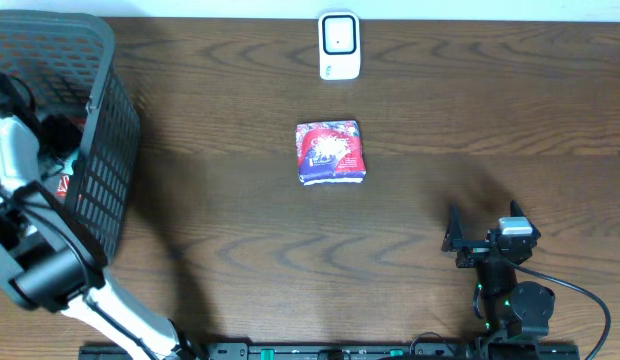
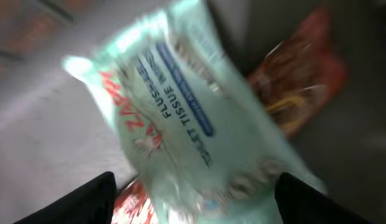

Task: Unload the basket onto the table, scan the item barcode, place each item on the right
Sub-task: 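Reach into the basket and grasp the mint toilet tissue pack, then place the mint tissue pack left of the liners pack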

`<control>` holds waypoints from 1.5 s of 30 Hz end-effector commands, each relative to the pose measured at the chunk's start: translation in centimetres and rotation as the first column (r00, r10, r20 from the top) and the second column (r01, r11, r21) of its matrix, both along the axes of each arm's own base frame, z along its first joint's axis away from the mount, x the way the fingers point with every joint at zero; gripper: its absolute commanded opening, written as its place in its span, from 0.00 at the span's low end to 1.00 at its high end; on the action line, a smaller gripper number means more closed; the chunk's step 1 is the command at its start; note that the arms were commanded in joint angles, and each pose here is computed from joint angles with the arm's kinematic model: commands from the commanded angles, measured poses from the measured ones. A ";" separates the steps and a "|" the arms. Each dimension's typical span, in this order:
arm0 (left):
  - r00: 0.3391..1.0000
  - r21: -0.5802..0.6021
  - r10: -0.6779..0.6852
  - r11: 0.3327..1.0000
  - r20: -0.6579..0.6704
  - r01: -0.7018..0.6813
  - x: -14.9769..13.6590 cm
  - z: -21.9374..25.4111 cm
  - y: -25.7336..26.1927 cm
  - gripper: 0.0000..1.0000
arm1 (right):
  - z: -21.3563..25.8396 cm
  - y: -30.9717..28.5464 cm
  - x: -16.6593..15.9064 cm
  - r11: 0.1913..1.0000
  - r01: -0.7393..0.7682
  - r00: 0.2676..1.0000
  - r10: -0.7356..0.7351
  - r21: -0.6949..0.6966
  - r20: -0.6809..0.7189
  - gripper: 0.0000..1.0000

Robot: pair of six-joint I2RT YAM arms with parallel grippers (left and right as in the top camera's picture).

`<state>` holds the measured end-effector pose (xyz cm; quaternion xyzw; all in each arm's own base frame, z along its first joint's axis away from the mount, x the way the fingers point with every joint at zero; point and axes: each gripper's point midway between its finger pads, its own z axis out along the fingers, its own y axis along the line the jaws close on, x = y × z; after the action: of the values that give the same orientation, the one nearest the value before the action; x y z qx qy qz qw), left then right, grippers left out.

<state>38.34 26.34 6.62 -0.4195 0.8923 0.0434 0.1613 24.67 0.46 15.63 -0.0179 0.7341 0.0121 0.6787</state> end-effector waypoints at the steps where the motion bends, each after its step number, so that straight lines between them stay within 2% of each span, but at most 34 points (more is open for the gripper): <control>1: 0.998 -0.046 0.011 0.999 -0.066 -0.014 -0.8 -3.0 -0.6 0.81 | -0.1 -0.1 0.0 1.000 0.002 1.000 -0.002 -0.014 -0.003 0.99; 3: 0.997 -0.050 0.011 0.999 -0.072 -0.015 -0.9 -3.2 -0.6 0.52 | -0.1 -0.1 0.0 1.000 0.003 1.000 -0.003 -0.014 -0.003 0.99; 5: 0.998 -0.038 0.012 0.999 -0.054 -0.014 -0.7 -2.3 -0.5 0.07 | -0.1 -0.1 0.0 1.000 0.003 1.000 -0.003 -0.014 -0.003 0.99; 11: 0.998 0.034 0.012 0.999 0.058 -0.014 -0.5 4.5 -0.3 0.07 | -0.1 -0.1 0.0 1.000 0.002 1.000 -0.002 -0.014 -0.003 0.99; 14: 0.983 0.099 0.027 0.994 0.182 -0.045 -0.7 10.5 -0.5 0.07 | -0.1 -0.1 0.0 1.000 0.003 1.000 -0.003 -0.014 -0.003 0.99; 17: 0.937 0.155 0.052 0.982 0.344 -0.111 -2.0 17.9 -1.3 0.07 | -0.1 -0.1 0.0 1.000 0.003 1.000 -0.003 -0.014 -0.003 0.99; 20: 0.880 0.143 0.088 0.974 0.466 -0.173 -3.1 22.4 -2.4 0.07 | -0.1 -0.1 0.0 1.000 0.003 1.000 -0.003 -0.014 -0.003 0.99; 21: 0.851 0.110 0.071 0.983 0.520 -0.149 -2.8 23.8 -3.5 0.07 | -0.1 -0.1 0.0 1.000 0.003 1.000 -0.003 -0.014 -0.003 0.99; 23: 0.769 0.029 -0.022 1.000 0.639 0.005 -1.3 26.7 -7.1 0.07 | -0.1 -0.1 0.0 1.000 0.002 1.000 -0.002 -0.014 -0.003 0.99; 24: 0.689 -0.002 -0.110 0.987 0.716 0.160 -0.1 28.9 -10.5 0.07 | -0.1 -0.1 0.0 1.000 0.002 1.000 -0.002 -0.014 -0.003 0.99; 25: 0.637 -0.013 -0.162 0.965 0.753 0.262 0.6 30.1 -13.0 0.07 | -0.1 -0.1 0.0 1.000 0.003 1.000 -0.003 -0.014 -0.003 0.99; 28: 0.545 -0.023 -0.277 0.877 0.791 0.479 2.0 31.3 -20.3 0.07 | -0.1 -0.1 0.0 1.000 0.002 1.000 -0.002 -0.014 -0.003 0.99; 30: 0.518 -0.029 -0.338 0.816 0.786 0.577 2.4 31.0 -24.9 0.07 | -0.1 -0.1 0.0 1.000 0.003 1.000 -0.003 -0.014 -0.003 0.99; 33: 0.443 -0.019 -0.457 0.680 0.771 0.733 2.1 30.2 -32.8 0.07 | -0.1 -0.1 0.0 1.000 0.003 1.000 -0.003 -0.014 -0.003 0.99; 34: 0.404 0.001 -0.540 0.600 0.738 0.800 1.4 28.9 -36.8 0.07 | -0.1 -0.1 0.0 1.000 0.002 1.000 -0.002 -0.014 -0.003 0.99; 35: 0.402 0.006 -0.591 0.568 0.699 0.823 0.9 27.6 -38.7 0.07 | -0.1 -0.1 0.0 1.000 0.003 1.000 -0.003 -0.014 -0.003 0.99; 36: 0.414 0.011 -0.632 0.556 0.655 0.831 0.4 26.3 -39.9 0.07 | -0.1 -0.1 0.0 1.000 0.003 1.000 -0.003 -0.014 -0.003 0.99; 38: 0.470 0.050 -0.746 0.555 0.472 0.830 -0.5 21.9 -41.4 0.07 | -0.1 -0.1 0.0 1.000 0.003 1.000 -0.003 -0.014 -0.003 0.99; 42: 0.555 0.151 -0.822 0.568 0.127 0.809 -1.2 15.7 -40.2 0.07 | -0.1 -0.1 0.0 1.000 0.002 1.000 -0.002 -0.014 -0.003 0.99; 45: 0.566 0.078 -0.820 0.561 -0.086 0.824 -1.7 9.8 -39.5 0.07 | -0.1 -0.1 0.0 1.000 0.002 1.000 -0.002 -0.014 -0.003 0.99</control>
<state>35.38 -16.10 19.54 0.0526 0.9769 -0.0880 0.1876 24.67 0.46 15.63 -0.0179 0.7341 0.0121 0.6787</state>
